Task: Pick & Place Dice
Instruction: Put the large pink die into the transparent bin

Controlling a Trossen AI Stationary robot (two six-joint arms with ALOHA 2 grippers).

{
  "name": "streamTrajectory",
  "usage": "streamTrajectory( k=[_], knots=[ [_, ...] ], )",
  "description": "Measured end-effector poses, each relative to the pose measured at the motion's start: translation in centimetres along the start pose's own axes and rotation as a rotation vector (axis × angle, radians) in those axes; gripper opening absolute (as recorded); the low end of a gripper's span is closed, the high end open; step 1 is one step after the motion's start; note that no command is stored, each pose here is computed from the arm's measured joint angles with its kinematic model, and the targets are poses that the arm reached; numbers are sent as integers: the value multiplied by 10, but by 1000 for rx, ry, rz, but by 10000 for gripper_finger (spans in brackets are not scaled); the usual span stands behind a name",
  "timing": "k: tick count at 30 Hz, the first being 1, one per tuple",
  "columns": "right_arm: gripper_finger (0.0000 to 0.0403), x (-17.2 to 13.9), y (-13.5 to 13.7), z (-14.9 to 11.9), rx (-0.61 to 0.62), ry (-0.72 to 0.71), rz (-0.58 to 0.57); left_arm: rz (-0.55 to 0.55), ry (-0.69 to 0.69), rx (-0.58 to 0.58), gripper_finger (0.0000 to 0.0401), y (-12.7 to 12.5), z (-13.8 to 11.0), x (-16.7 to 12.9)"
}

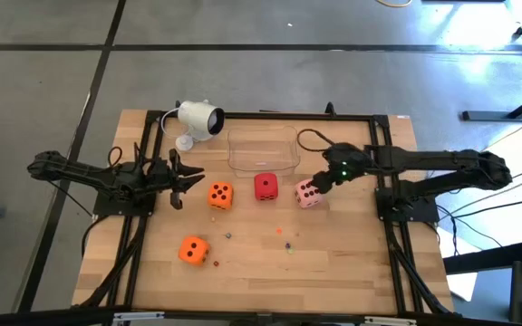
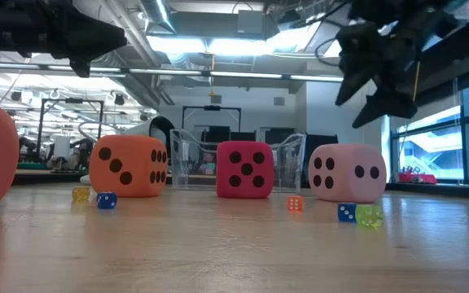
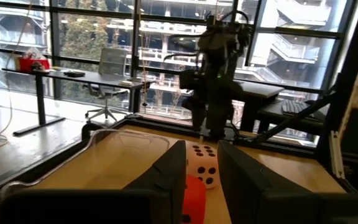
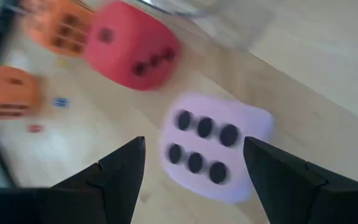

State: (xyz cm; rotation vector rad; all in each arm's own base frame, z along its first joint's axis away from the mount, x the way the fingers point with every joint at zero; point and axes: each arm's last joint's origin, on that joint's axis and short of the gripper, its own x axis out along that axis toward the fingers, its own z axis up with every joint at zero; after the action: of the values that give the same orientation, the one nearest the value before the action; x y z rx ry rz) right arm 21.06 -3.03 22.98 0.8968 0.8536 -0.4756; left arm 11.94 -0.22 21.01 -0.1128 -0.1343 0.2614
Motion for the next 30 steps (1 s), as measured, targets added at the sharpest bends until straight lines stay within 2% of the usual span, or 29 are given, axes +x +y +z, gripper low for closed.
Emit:
streamTrajectory(
  k=[2, 6, 10, 19, 25, 28, 30],
  knots=[
    [272, 6, 1, 5, 18, 55, -45, -11, 9, -11, 86, 0, -1, 0],
    [272, 21, -4, 10, 62, 179, -48, -16, 21, -80, 87, 0, -2, 0],
    [272, 32, -9, 12, 84, 229, -66, -20, 27, -107, 88, 0, -2, 0],
    [272, 38, -14, 16, 97, 248, -76, -53, 64, -96, 88, -1, -6, 0],
    [272, 44, -22, 8, 124, 263, -90, -52, 70, -94, 88, -1, -6, 0],
    [273, 49, -26, 4, 124, 258, -60, -51, 74, -93, 88, -1, -7, 0],
    [273, 53, -27, 3, 116, 245, 2, -51, 75, -93, 88, -1, -7, 0]
  ],
)
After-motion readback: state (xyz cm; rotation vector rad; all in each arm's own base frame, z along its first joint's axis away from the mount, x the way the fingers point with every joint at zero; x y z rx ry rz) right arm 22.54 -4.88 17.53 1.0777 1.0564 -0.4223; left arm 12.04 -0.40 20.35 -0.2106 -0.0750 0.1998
